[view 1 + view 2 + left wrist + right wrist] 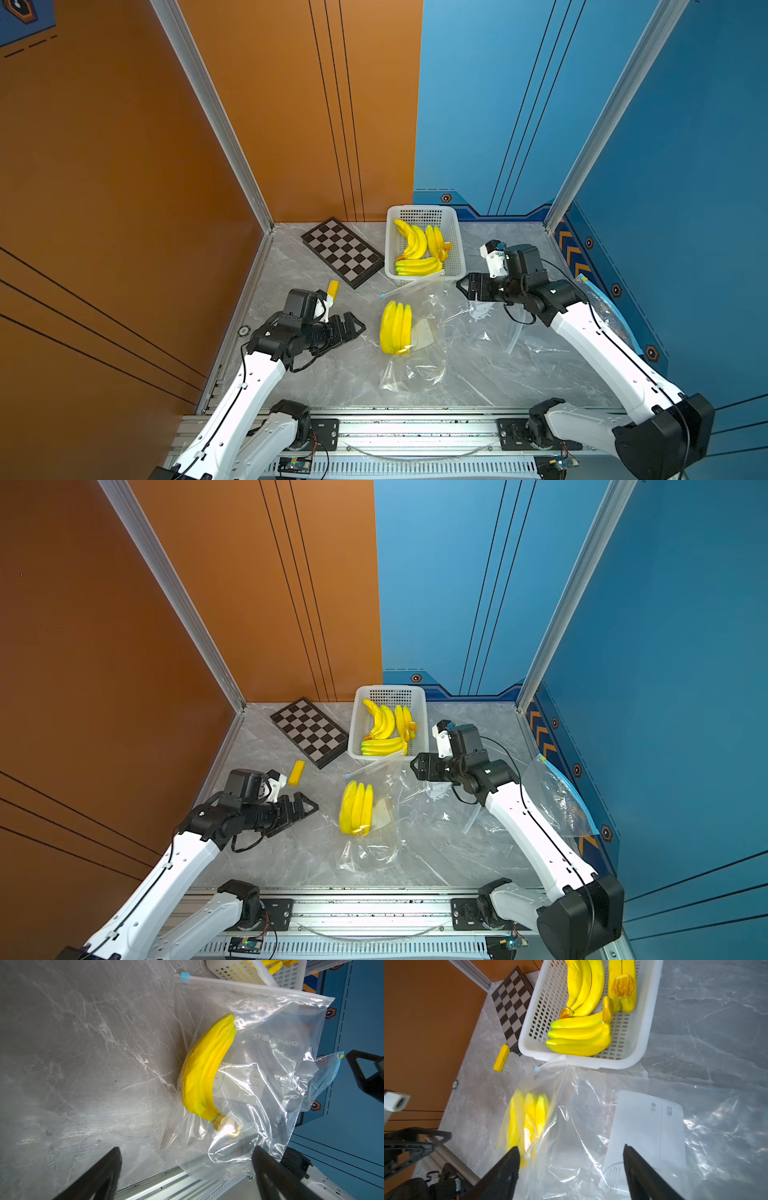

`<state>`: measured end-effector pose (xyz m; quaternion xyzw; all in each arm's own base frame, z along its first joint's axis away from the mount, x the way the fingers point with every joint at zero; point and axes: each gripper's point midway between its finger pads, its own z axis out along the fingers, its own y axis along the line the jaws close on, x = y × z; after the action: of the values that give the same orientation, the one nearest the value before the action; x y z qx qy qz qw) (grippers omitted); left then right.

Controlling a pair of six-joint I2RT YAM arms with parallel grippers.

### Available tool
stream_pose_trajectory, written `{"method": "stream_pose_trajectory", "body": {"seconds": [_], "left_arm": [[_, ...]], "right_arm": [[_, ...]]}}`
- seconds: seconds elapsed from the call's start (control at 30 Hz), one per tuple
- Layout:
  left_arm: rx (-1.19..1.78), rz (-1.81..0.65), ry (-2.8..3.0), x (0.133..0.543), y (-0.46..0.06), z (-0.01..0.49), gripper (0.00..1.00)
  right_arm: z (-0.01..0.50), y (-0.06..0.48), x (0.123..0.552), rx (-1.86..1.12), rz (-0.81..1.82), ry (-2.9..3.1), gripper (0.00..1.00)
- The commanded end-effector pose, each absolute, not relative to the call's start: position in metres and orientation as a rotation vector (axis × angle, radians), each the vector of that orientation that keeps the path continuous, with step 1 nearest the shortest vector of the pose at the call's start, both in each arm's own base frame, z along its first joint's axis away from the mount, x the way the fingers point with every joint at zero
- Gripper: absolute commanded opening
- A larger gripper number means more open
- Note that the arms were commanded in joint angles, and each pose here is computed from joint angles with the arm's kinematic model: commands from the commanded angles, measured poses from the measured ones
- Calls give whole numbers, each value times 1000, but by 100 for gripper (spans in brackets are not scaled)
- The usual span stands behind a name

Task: Open the zip-top bag and take out the banana
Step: Place the zipper food storage bag at the center of the board, then pick up the zipper food storage bag at the center of the board.

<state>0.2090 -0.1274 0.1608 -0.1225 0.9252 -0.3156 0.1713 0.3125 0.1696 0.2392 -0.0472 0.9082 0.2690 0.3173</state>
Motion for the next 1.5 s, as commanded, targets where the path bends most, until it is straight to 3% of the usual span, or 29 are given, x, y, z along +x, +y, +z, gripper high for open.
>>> {"method": "stream_pose_trajectory", "body": {"seconds": [0.0, 0.23, 0.4, 0.47, 0.53, 0.6, 0.77, 1.03, 1.2, 1.37, 1.47], "left_arm": [[-292, -904, 2580, 218, -131, 177, 98], [-298, -915, 2597, 221, -133, 175, 98], [-302, -920, 2601, 220, -132, 173, 98], [-311, -926, 2595, 219, -131, 174, 98], [-326, -929, 2588, 219, -129, 174, 98], [-337, -931, 2584, 219, -128, 174, 98], [-369, -1001, 2525, 227, -131, 194, 98], [-307, -1256, 2326, 248, -157, 258, 98], [-149, -1366, 2218, 252, -177, 274, 98], [43, -1518, 1989, 249, -194, 287, 99], [238, -1477, 1888, 233, -200, 281, 98]], "right_arm": [[230, 195, 305, -125, 869, 2507, 80], [190, 232, 336, -259, 863, 2621, 78], [171, 257, 355, -346, 855, 2654, 68], [175, 269, 358, -405, 859, 2631, 52], [183, 281, 358, -481, 848, 2594, 23], [194, 296, 354, -573, 821, 2551, 1], [237, 331, 326, -861, 766, 2369, 0], [329, 325, 293, -999, 771, 1976, 0], [370, 315, 266, -1108, 778, 1674, 0], [390, 293, 269, -1056, 764, 1634, 0], [404, 284, 268, -1038, 776, 1604, 0]]}}
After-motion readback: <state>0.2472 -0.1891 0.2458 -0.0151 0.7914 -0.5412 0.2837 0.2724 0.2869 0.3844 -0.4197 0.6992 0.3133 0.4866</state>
